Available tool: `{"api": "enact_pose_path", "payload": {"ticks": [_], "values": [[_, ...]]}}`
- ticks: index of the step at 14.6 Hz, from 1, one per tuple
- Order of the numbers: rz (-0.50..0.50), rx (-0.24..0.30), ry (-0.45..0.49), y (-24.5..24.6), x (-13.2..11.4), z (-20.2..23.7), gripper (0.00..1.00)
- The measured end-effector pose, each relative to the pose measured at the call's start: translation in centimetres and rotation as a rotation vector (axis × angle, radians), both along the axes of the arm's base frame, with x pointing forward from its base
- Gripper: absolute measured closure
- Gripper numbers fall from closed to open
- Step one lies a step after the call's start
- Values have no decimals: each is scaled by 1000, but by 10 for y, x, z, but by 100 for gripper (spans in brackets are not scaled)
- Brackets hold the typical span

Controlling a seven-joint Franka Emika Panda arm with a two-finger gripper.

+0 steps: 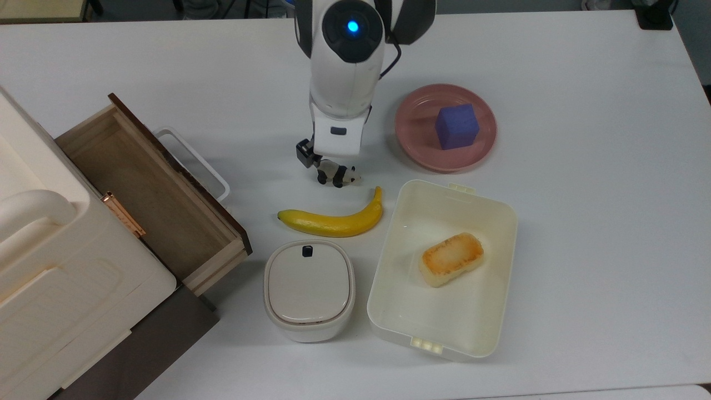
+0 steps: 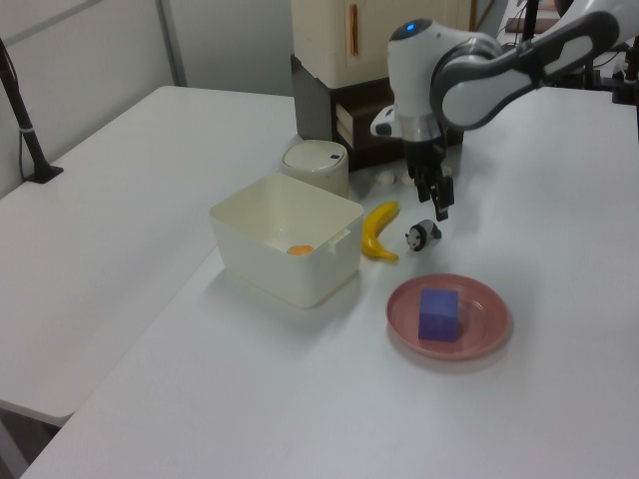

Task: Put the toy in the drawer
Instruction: 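Move the open gripper down over the black-and-white panda toy, then close the gripper on the panda toy and lift it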

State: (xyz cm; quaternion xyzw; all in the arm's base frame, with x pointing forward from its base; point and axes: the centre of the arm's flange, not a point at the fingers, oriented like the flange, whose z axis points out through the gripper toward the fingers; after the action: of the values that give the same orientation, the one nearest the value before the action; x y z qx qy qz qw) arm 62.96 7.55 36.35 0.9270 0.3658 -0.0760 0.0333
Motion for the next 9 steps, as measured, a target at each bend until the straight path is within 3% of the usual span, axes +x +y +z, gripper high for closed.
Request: {"api": "enact_pose_path", "payload": {"ticks": [9], "values": [[35, -29, -6, 5, 7, -30, 29]]}}
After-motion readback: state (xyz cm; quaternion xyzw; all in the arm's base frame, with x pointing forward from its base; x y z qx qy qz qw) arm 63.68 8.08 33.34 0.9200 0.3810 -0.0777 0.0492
